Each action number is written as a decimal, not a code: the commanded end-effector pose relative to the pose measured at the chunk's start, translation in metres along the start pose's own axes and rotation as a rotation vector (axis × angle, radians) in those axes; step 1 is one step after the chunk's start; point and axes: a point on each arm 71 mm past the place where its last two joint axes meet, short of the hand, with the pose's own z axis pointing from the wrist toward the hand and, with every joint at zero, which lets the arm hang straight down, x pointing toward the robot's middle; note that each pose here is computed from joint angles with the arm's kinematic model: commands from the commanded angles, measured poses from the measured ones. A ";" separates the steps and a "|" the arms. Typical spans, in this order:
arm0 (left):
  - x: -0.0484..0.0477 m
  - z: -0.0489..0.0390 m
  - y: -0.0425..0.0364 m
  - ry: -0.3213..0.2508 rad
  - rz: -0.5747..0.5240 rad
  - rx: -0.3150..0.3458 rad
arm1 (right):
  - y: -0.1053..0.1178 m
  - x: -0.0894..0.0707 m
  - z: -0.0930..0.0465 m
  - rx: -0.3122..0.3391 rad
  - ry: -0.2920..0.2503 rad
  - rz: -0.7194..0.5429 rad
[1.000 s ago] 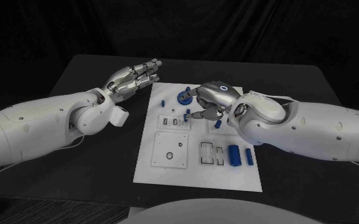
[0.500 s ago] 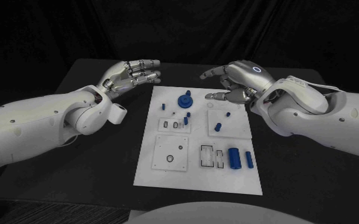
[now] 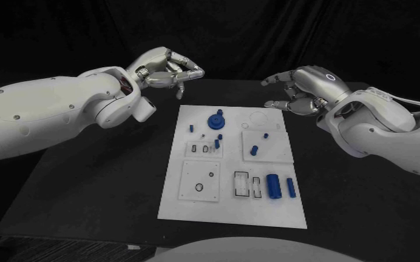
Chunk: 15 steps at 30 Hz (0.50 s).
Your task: Assemble the parts on the task board
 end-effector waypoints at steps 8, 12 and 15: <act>0.0189 0.0164 0.0150 0.202 0.307 -0.353 | -0.011 0.003 -0.009 0.035 0.034 -0.004; 0.0315 0.0233 0.0170 0.264 0.375 -0.467 | -0.011 0.005 -0.016 0.013 0.021 -0.002; 0.0392 0.0272 0.0178 0.304 0.403 -0.529 | -0.010 0.007 -0.021 -0.003 0.011 -0.010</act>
